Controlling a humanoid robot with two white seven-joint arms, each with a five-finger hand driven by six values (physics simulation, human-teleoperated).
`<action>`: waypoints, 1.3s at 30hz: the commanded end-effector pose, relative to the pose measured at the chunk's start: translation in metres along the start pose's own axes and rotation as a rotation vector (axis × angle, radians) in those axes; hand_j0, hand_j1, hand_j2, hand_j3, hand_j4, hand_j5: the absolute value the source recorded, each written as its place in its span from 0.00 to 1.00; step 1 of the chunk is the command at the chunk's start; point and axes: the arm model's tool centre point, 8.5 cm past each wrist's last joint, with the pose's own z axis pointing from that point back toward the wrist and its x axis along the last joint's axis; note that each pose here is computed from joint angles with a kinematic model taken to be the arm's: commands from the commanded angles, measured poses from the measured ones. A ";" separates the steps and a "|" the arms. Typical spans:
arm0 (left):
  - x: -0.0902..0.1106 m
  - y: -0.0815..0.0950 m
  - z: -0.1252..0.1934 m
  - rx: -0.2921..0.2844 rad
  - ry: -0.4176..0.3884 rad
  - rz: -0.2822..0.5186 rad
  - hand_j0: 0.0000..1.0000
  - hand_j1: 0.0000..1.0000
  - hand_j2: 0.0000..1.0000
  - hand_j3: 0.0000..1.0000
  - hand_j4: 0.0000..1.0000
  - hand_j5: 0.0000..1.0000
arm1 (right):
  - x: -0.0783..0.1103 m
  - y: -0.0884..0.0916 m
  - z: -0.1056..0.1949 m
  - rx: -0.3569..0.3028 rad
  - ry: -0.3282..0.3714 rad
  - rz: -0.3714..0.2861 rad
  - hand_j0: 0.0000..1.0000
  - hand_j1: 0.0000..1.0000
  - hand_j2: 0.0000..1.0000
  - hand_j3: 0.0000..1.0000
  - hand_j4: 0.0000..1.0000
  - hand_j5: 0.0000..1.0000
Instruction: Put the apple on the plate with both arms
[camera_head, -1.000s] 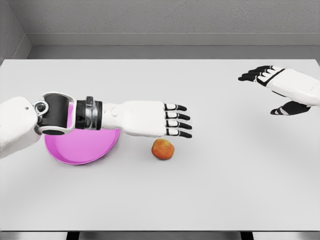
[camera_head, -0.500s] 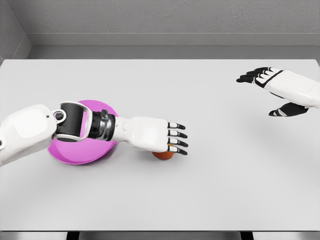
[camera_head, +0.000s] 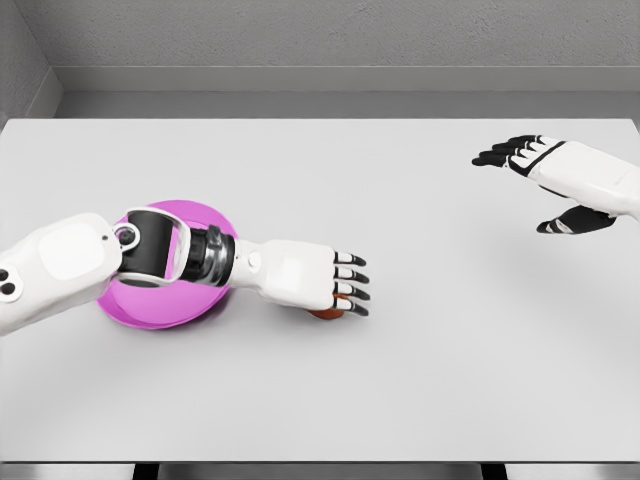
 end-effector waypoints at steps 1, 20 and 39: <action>0.000 -0.001 0.000 -0.001 0.001 0.001 0.87 0.87 0.87 0.87 0.87 0.87 | 0.000 -0.001 0.000 -0.003 -0.001 -0.003 1.00 1.00 1.00 1.00 1.00 1.00; 0.003 -0.009 -0.006 -0.048 -0.010 -0.036 0.54 0.54 0.54 0.54 0.54 0.54 | 0.000 0.000 0.000 -0.002 -0.001 -0.003 1.00 1.00 1.00 1.00 1.00 1.00; -0.006 0.003 -0.003 0.010 -0.002 0.040 0.22 0.22 0.22 0.22 0.22 0.22 | 0.001 0.003 -0.001 0.005 -0.005 -0.007 1.00 1.00 1.00 1.00 1.00 1.00</action>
